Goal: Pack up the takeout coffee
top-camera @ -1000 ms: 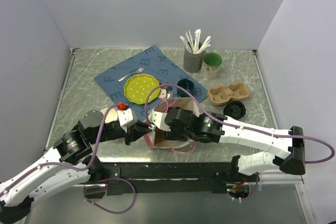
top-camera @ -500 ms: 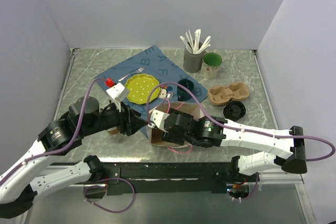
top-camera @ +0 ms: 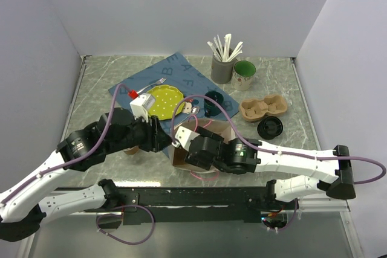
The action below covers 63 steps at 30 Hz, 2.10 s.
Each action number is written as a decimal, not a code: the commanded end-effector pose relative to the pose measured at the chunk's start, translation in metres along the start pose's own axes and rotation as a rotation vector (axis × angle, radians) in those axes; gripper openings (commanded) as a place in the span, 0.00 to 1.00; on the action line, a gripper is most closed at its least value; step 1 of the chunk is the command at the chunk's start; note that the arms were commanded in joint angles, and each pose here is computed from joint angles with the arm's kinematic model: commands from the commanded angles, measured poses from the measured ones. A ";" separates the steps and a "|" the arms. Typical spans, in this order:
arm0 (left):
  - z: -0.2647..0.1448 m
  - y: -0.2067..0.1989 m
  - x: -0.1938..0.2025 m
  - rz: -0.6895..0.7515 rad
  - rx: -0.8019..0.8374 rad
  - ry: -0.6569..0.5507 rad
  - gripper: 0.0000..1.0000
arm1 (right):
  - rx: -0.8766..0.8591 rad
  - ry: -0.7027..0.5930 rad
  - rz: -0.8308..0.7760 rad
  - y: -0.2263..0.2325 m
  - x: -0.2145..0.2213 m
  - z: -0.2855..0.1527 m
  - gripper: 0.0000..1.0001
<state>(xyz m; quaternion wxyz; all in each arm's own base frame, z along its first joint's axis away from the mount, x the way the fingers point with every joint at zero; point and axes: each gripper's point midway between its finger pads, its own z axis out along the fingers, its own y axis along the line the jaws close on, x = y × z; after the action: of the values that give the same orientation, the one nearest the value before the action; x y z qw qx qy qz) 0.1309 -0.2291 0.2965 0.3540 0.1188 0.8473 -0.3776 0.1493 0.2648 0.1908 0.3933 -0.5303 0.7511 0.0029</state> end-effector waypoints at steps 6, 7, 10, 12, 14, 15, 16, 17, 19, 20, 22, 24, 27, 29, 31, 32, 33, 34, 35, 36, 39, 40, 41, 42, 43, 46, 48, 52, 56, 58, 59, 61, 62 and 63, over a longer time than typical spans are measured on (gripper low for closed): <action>0.030 -0.003 -0.021 0.111 0.011 -0.105 0.18 | 0.047 -0.043 0.056 -0.009 -0.002 -0.016 0.42; 0.033 -0.004 -0.023 0.129 0.015 -0.111 0.10 | 0.053 -0.044 0.054 -0.011 -0.001 -0.018 0.42; 0.034 -0.011 -0.033 0.207 0.049 -0.151 0.01 | 0.068 -0.040 0.052 -0.017 0.004 -0.024 0.42; 0.036 -0.018 -0.042 0.287 0.091 -0.201 0.01 | 0.074 -0.033 0.052 -0.020 0.008 -0.028 0.42; 0.036 -0.027 -0.046 0.400 0.153 -0.243 0.01 | 0.086 -0.029 0.053 -0.023 0.009 -0.031 0.42; 0.042 -0.025 -0.042 0.438 0.168 -0.246 0.01 | 0.096 -0.024 0.047 -0.026 0.012 -0.033 0.42; 0.043 -0.033 -0.050 0.469 0.198 -0.294 0.01 | 0.119 -0.018 0.033 -0.030 0.014 -0.033 0.42; 0.045 -0.035 -0.050 0.517 0.219 -0.306 0.01 | 0.128 -0.018 0.026 -0.032 0.014 -0.034 0.42; 0.049 -0.038 -0.055 0.544 0.245 -0.348 0.01 | 0.149 -0.018 0.012 -0.037 0.013 -0.035 0.42; 0.049 -0.039 -0.057 0.561 0.257 -0.368 0.01 | 0.153 -0.021 0.011 -0.039 0.012 -0.036 0.42; 0.048 -0.034 -0.058 0.554 0.265 -0.411 0.01 | 0.146 -0.018 0.010 -0.037 0.012 -0.035 0.42; 0.050 -0.025 -0.045 0.543 0.278 -0.388 0.01 | 0.124 -0.011 0.019 -0.031 0.014 -0.033 0.42; 0.043 -0.018 -0.024 0.558 0.310 -0.341 0.01 | 0.095 -0.006 0.011 -0.025 0.021 -0.030 0.42; 0.041 -0.017 -0.010 0.564 0.340 -0.299 0.01 | 0.092 0.006 -0.015 -0.025 0.030 -0.028 0.42; 0.038 -0.014 0.001 0.559 0.358 -0.276 0.01 | 0.094 0.017 -0.088 -0.027 0.036 -0.025 0.42; 0.036 -0.015 0.003 0.552 0.369 -0.277 0.01 | 0.100 0.016 -0.108 -0.030 0.036 -0.025 0.42; 0.037 -0.013 0.007 0.551 0.376 -0.275 0.01 | 0.114 0.012 -0.141 -0.037 0.034 -0.025 0.42; 0.034 -0.014 0.008 0.549 0.386 -0.283 0.01 | 0.114 0.011 -0.153 -0.041 0.034 -0.024 0.43; 0.034 -0.013 0.008 0.540 0.385 -0.286 0.01 | 0.111 0.005 -0.157 -0.044 0.032 -0.024 0.43; 0.035 -0.012 0.010 0.536 0.384 -0.282 0.01 | 0.116 0.009 -0.175 -0.051 0.031 -0.022 0.43; 0.035 -0.013 0.011 0.535 0.392 -0.285 0.01 | 0.091 -0.016 -0.263 -0.051 0.029 -0.017 0.43; 0.034 -0.013 0.010 0.536 0.394 -0.290 0.01 | 0.081 -0.018 -0.281 -0.050 0.032 -0.013 0.43; 0.034 -0.013 0.009 0.532 0.392 -0.294 0.01 | 0.071 -0.032 -0.294 -0.050 0.029 -0.012 0.43; 0.033 -0.013 0.009 0.531 0.391 -0.298 0.01 | 0.050 -0.044 -0.328 -0.050 0.027 -0.011 0.43; 0.033 -0.013 0.009 0.531 0.391 -0.296 0.01 | 0.036 -0.069 -0.325 -0.050 0.021 -0.009 0.43; 0.034 -0.012 0.008 0.524 0.379 -0.285 0.01 | 0.012 -0.109 -0.408 -0.047 0.013 -0.004 0.44; 0.034 -0.012 0.007 0.512 0.380 -0.274 0.01 | 0.013 -0.123 -0.458 -0.050 0.012 0.001 0.44; 0.032 -0.013 0.002 0.491 0.396 -0.275 0.01 | -0.011 -0.143 -0.493 -0.052 0.008 0.008 0.44; 0.029 -0.012 -0.001 0.480 0.413 -0.268 0.01 | -0.024 -0.132 -0.496 -0.059 0.009 0.015 0.44; 0.030 -0.007 0.001 0.479 0.416 -0.253 0.01 | -0.023 -0.124 -0.506 -0.065 0.012 0.018 0.44; 0.030 -0.006 0.001 0.481 0.416 -0.249 0.01 | -0.021 -0.116 -0.514 -0.067 0.014 0.021 0.44; 0.029 -0.005 0.001 0.480 0.416 -0.244 0.01 | -0.011 -0.097 -0.536 -0.070 0.018 0.028 0.44; 0.029 -0.005 0.001 0.483 0.418 -0.240 0.01 | 0.000 -0.091 -0.548 -0.072 0.019 0.030 0.44; 0.028 -0.006 0.000 0.487 0.423 -0.240 0.01 | 0.020 -0.092 -0.550 -0.075 0.017 0.032 0.44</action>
<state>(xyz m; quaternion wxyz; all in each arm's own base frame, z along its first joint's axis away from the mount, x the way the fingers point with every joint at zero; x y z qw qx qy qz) 0.1518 -0.2499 0.2651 0.5004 0.3265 0.6742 -0.4341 0.2107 0.2219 0.1825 0.3905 -0.7088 0.5833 -0.0695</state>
